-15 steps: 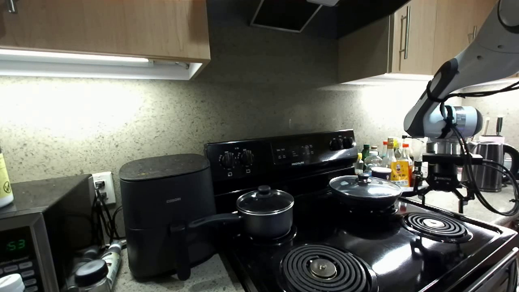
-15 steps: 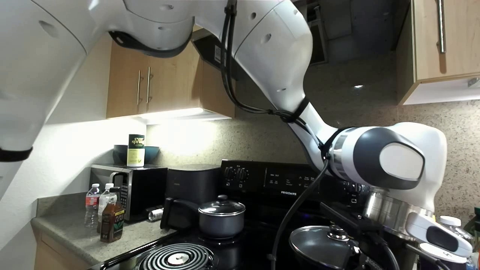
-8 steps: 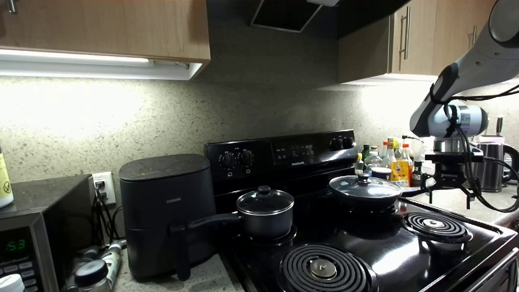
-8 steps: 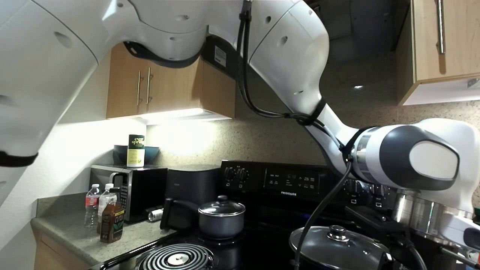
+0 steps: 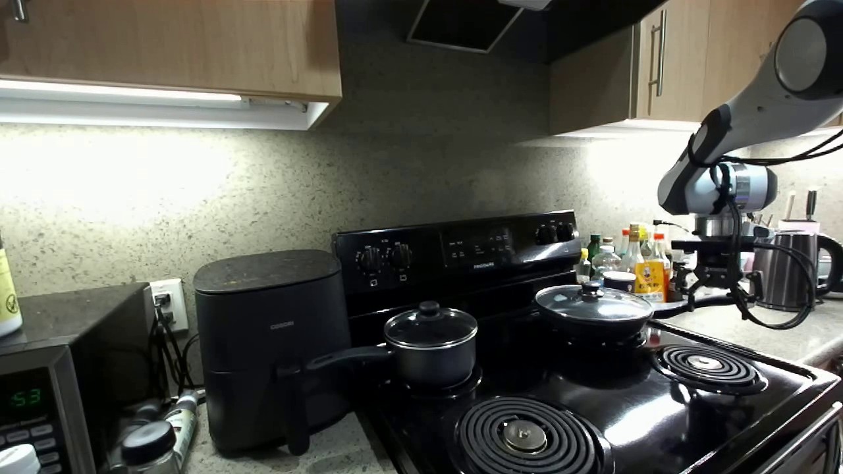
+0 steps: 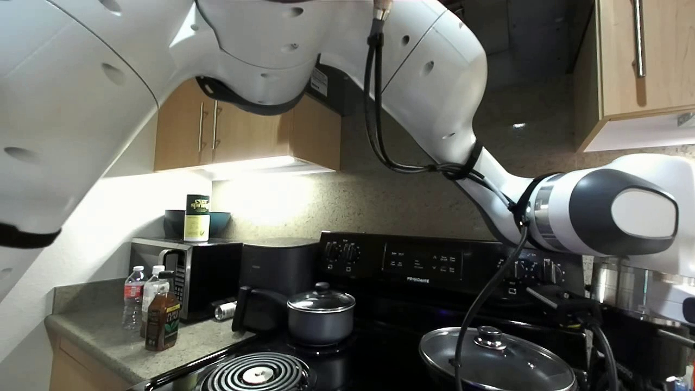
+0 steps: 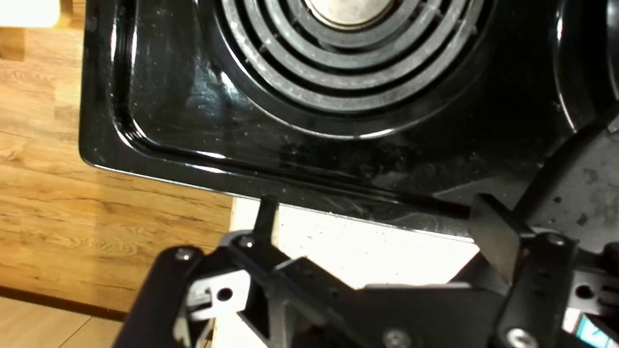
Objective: Move the pan handle to the right
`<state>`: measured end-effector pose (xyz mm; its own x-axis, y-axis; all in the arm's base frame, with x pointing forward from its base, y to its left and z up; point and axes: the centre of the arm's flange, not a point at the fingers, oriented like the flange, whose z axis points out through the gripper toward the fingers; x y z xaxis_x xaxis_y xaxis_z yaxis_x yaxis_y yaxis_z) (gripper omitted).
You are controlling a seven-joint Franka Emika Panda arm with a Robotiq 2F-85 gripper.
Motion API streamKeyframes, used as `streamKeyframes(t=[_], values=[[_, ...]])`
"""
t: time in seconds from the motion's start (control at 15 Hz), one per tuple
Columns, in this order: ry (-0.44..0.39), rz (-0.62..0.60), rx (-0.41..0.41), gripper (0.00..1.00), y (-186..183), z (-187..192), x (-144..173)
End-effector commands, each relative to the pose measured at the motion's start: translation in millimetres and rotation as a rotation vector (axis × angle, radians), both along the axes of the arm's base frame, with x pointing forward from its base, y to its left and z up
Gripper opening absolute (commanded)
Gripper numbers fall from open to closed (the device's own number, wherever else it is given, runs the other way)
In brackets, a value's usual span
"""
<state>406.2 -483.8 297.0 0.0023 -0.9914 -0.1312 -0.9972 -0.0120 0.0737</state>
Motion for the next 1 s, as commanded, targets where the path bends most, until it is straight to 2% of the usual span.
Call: streamKeyframes(t=[0.0, 0.47, 0.93], values=[[0.006, -0.073, -0.039, 1.00, -21, 1, 12], [0.004, -0.141, -0.068, 1.00, -35, -5, 33], [-0.014, -0.175, -0.137, 1.00, -46, 12, 67]])
